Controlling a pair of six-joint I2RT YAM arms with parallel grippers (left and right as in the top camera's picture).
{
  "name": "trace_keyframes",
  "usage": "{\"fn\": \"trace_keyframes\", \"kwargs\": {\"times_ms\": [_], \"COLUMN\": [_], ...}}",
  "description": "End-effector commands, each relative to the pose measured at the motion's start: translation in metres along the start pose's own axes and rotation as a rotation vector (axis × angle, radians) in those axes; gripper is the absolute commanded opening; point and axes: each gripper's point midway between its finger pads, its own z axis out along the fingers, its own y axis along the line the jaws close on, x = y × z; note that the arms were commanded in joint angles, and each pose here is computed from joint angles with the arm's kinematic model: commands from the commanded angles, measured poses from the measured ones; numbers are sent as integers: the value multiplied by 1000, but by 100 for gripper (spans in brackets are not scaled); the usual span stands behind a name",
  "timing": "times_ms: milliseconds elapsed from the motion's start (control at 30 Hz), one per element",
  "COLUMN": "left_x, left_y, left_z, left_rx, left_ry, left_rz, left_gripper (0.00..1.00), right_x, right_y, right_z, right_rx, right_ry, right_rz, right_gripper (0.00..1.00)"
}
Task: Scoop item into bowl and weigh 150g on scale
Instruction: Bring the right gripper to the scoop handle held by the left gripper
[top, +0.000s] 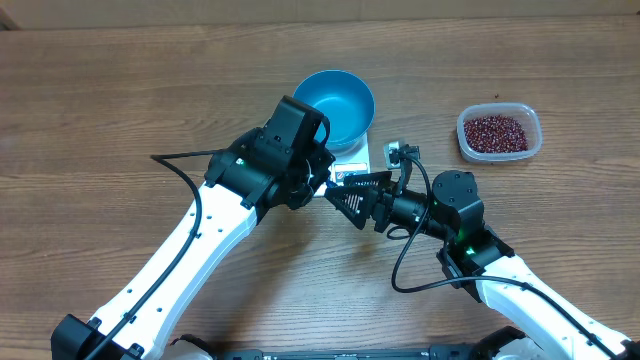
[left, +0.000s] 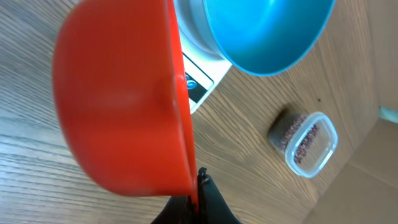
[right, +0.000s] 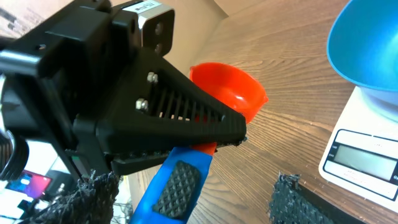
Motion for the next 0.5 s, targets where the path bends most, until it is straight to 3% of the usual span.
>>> {"fn": "trace_keyframes", "kwargs": {"times_ms": [0, 67, 133, 200, 467], "left_x": [-9, -13, -19, -25, -35], "left_y": [-7, -7, -12, -23, -64], "left_z": [-9, -9, -10, -11, -20], "left_rx": [19, 17, 31, 66, 205], "left_ry": [-66, -86, -120, -158, -249], "left_rz": [24, 30, 79, 159, 378], "left_gripper": [4, 4, 4, 4, 4], "right_x": [-15, -12, -11, -12, -31], "right_y": [19, 22, 17, 16, 1], "right_z": [-2, -3, -4, -7, -26], "right_rx": [-45, -61, -46, -58, -62], "right_ry": [-25, -8, 0, 10, -13], "right_rz": [-98, -71, 69, 192, 450], "right_gripper": [84, 87, 91, 100, 100]}}
